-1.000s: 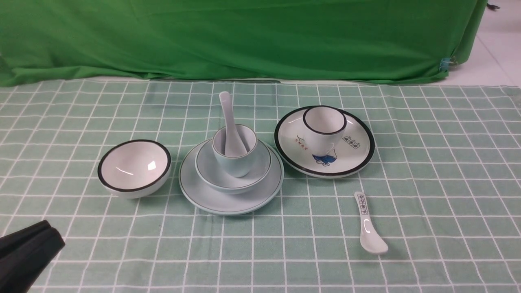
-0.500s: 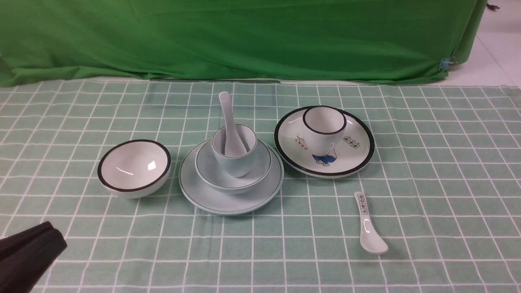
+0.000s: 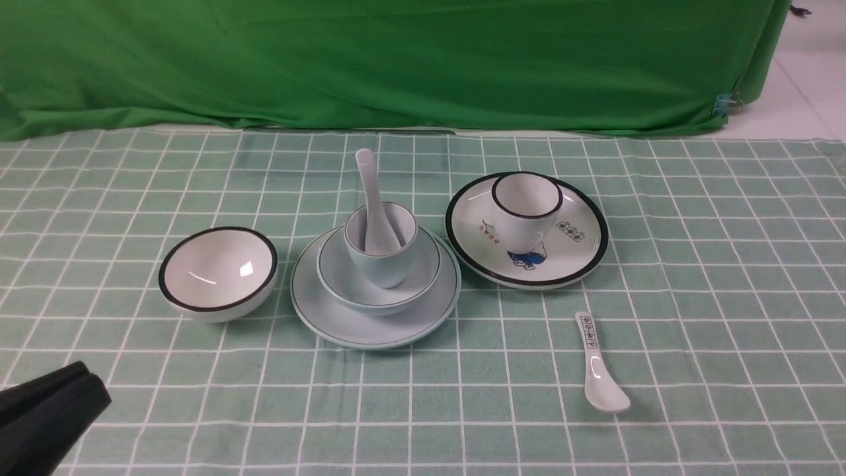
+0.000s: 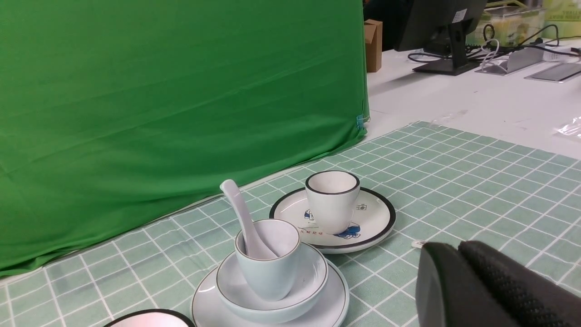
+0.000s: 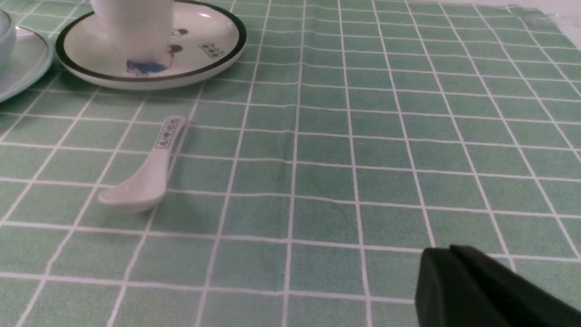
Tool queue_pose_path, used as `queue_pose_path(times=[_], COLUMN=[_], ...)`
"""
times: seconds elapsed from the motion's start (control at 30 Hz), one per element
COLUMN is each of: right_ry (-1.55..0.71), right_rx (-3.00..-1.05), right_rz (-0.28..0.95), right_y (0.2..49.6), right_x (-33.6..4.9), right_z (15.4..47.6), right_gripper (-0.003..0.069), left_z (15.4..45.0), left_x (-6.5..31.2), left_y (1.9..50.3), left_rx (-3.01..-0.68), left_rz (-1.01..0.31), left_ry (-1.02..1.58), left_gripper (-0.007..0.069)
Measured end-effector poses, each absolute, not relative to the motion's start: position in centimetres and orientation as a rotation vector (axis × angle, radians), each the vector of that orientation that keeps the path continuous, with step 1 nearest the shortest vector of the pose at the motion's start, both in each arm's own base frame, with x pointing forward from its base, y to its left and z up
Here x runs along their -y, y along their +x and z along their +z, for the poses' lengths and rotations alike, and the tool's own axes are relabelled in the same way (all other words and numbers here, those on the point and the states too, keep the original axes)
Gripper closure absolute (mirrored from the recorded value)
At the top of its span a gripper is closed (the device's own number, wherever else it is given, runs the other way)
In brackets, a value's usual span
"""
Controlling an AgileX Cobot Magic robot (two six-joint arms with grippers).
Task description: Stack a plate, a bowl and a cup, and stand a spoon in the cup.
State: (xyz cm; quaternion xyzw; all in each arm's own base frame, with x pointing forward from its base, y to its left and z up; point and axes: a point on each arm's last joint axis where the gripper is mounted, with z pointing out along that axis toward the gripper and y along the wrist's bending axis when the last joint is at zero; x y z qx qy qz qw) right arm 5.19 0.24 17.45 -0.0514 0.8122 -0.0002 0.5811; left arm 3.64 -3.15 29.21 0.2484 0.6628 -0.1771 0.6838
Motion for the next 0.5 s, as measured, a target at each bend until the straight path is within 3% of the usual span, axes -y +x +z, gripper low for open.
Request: queue_pose_path(times=[0.5], right_ry=[-0.110], right_rx=[-1.897], right_rz=[0.004], right_y=[5.19], right_x=[-0.24], right_z=[17.46], right_gripper=[0.0594], left_z=[29.21], left_x=[3.15], left_y=[3.64], left_rx=[-1.485], left_rz=[-0.395], left_ry=[0.558], left_gripper=[0.0613])
